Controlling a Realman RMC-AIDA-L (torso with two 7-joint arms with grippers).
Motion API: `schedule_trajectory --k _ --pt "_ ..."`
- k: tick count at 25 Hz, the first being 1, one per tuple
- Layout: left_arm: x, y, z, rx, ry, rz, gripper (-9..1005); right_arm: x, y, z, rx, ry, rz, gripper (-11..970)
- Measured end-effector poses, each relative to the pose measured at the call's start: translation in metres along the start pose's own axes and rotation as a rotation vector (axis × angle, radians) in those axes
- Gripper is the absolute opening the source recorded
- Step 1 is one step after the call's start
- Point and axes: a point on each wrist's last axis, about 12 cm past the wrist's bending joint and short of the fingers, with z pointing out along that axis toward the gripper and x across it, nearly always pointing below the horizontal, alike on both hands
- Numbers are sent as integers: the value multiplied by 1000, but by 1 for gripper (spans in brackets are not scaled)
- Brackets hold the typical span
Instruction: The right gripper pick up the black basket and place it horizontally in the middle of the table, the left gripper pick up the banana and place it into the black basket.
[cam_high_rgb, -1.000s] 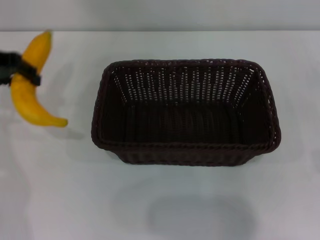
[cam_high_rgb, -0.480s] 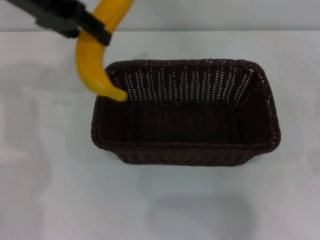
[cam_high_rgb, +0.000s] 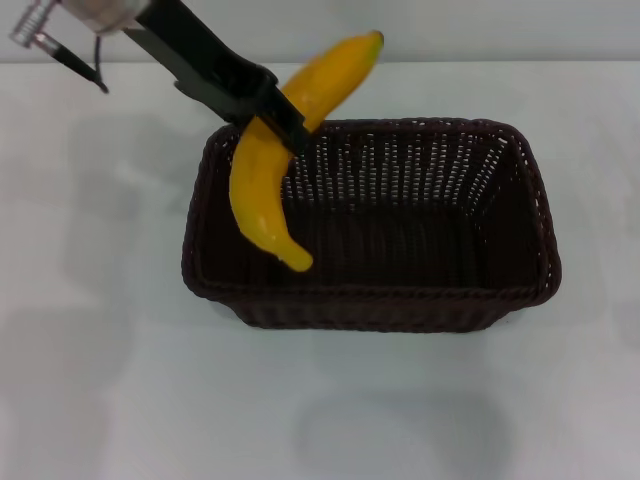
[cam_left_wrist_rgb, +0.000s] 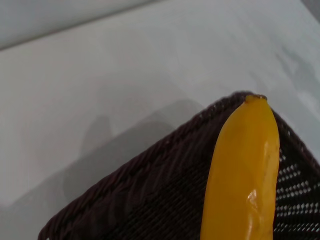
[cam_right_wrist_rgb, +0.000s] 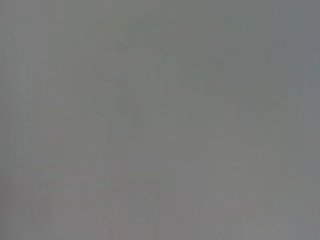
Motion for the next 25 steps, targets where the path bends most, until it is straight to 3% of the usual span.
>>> schedule_trajectory --k 7,13,14,18,21,25 --pt "-9 -5 13 -76 -3 86 634 2 0 -3 3 5 -4 320" --pt "-12 -9 7 -89 -46 155 653 5 -1 -10 14 14 3 320" --pt "-11 -10 5 -93 -62 174 693 5 -1 -11 15 13 4 320" --pt "-4 -17 -8 -101 -179 270 854 5 -2 -13 21 5 7 320" --pt "8 -17 -18 -107 -291 334 872 3 -2 -13 17 -5 7 320" --pt "35 -6 -28 -137 -481 370 890 3 -2 -14 15 -12 7 320"
